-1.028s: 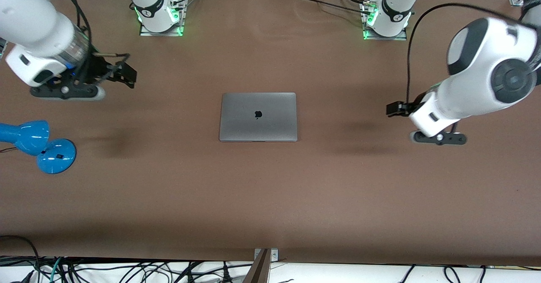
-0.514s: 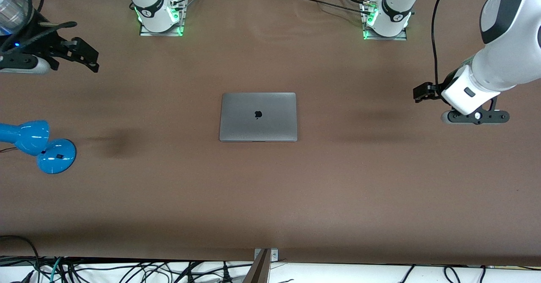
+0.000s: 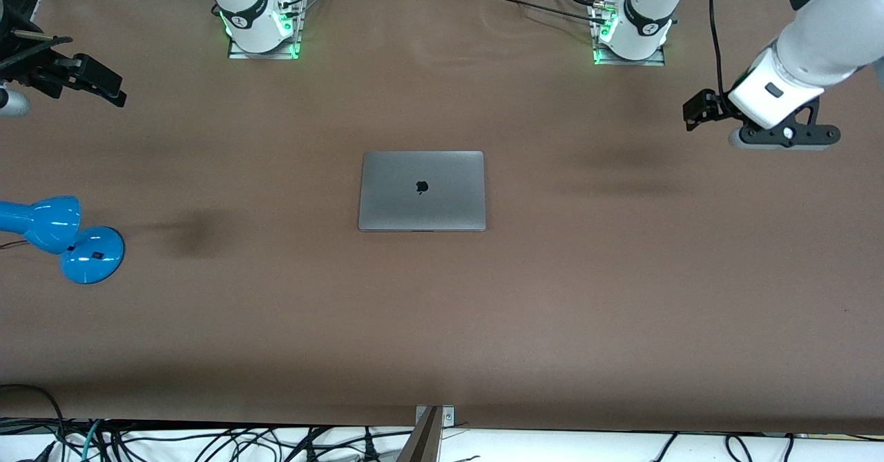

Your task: Close laptop with both arms from behind

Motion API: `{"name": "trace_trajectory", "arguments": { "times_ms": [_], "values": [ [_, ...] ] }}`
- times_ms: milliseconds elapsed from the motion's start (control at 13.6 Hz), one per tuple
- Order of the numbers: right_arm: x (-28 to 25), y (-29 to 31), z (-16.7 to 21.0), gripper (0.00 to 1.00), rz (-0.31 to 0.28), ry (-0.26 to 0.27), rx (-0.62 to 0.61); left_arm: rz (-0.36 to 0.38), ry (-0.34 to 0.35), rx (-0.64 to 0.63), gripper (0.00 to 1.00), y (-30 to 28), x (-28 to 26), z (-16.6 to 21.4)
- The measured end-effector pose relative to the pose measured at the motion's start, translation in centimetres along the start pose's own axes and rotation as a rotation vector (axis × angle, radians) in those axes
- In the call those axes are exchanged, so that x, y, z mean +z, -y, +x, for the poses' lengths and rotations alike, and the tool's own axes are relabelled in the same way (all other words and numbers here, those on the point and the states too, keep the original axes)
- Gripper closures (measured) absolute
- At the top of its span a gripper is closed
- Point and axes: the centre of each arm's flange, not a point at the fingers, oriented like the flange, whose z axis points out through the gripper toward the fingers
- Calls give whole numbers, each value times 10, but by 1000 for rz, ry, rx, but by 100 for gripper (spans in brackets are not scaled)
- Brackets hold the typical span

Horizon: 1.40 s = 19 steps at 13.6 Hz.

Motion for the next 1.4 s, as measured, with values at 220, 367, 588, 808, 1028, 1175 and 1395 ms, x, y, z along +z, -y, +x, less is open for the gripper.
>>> {"name": "trace_trajectory", "arguments": {
  "times_ms": [220, 367, 588, 808, 1028, 1175, 1395],
  "values": [
    [5, -17, 3, 0, 2, 14, 32, -8, -24, 15, 0, -4, -18, -13],
    [15, -23, 5, 0, 0, 36, 44, -15, -25, 3, 0, 8, -22, -13],
    [31, -27, 8, 0, -3, 69, 53, -15, -9, 4, 0, 12, -17, -11],
    [41, -26, 9, 0, -4, 80, 51, -12, -1, 13, 0, 7, -13, -7],
    [42, -26, 10, 0, -4, 80, 51, -9, 1, 22, 0, 1, -11, -3],
    [42, -26, 10, 0, -4, 78, 51, -5, 7, 34, 0, -6, -7, 1],
    [41, -26, 11, 0, -2, 64, 51, -1, 3, 46, 0, -15, -6, 9]
  ]
}}
